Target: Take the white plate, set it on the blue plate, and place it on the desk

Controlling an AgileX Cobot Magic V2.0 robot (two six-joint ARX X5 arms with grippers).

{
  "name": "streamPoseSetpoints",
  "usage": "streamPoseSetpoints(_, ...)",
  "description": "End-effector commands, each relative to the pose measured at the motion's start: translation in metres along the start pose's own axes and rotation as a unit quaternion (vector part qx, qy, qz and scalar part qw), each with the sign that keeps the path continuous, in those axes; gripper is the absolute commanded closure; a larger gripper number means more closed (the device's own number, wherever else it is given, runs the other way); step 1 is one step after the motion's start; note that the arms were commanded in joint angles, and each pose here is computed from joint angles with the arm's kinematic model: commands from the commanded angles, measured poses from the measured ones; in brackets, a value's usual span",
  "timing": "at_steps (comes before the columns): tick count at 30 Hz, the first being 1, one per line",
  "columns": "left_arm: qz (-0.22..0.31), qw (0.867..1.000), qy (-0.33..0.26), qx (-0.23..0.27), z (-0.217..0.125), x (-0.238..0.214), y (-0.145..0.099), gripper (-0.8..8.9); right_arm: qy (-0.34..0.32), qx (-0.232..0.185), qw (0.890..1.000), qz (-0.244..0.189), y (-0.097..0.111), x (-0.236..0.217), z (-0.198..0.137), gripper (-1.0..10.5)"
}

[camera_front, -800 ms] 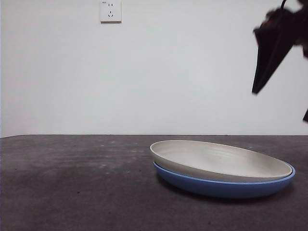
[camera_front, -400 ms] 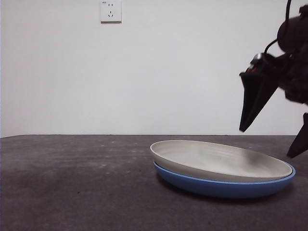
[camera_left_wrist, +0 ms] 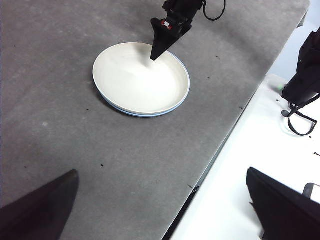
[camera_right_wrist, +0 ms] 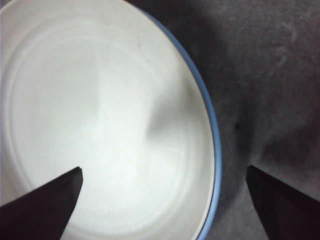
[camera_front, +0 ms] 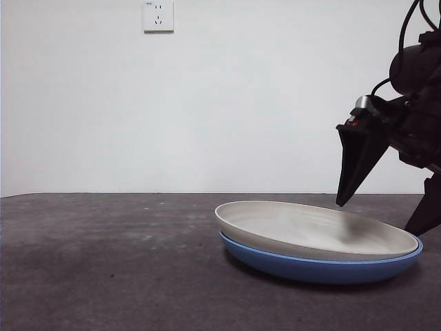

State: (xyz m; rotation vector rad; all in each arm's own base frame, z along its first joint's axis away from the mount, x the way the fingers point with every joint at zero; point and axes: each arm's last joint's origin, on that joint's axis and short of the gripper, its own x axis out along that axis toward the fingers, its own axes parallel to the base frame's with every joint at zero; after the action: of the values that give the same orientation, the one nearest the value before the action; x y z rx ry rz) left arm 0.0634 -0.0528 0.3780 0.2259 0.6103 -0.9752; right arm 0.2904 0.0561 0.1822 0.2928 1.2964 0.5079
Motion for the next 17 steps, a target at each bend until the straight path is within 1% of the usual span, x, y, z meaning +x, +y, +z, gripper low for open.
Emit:
streamPoseSetpoints(1,0.001,1.000,-0.008,0.012,0.003,-0.001,0.000,1.84,-0.001,-0.010,1.000,0.002,-0.002,0.005,0.006,4.5)
streamPoseSetpoints(5,0.001,1.000,-0.008,0.011,0.003,-0.001,0.000,1.84,-0.003,-0.011,1.000,0.004,-0.003,0.009,0.007,4.8)
streamPoseSetpoints(8,0.001,1.000,-0.008,0.011,0.003,-0.001,0.000,1.84,-0.001,-0.012,1.000,0.003,-0.005,0.012,0.008,5.9)
streamPoseSetpoints(12,0.000,1.000,-0.008,0.009,0.004,-0.001,0.000,1.84,0.010,-0.006,1.000,0.003,-0.008,0.018,0.007,6.6)
streamPoseSetpoints(16,0.000,1.000,-0.008,0.007,0.003,-0.001,0.000,1.84,0.016,-0.002,1.000,-0.001,-0.010,0.021,0.007,8.8)
streamPoseSetpoints(17,0.000,1.000,-0.008,0.007,0.003,-0.001,0.000,1.84,0.016,0.000,1.000,-0.008,-0.011,0.021,0.007,9.4)
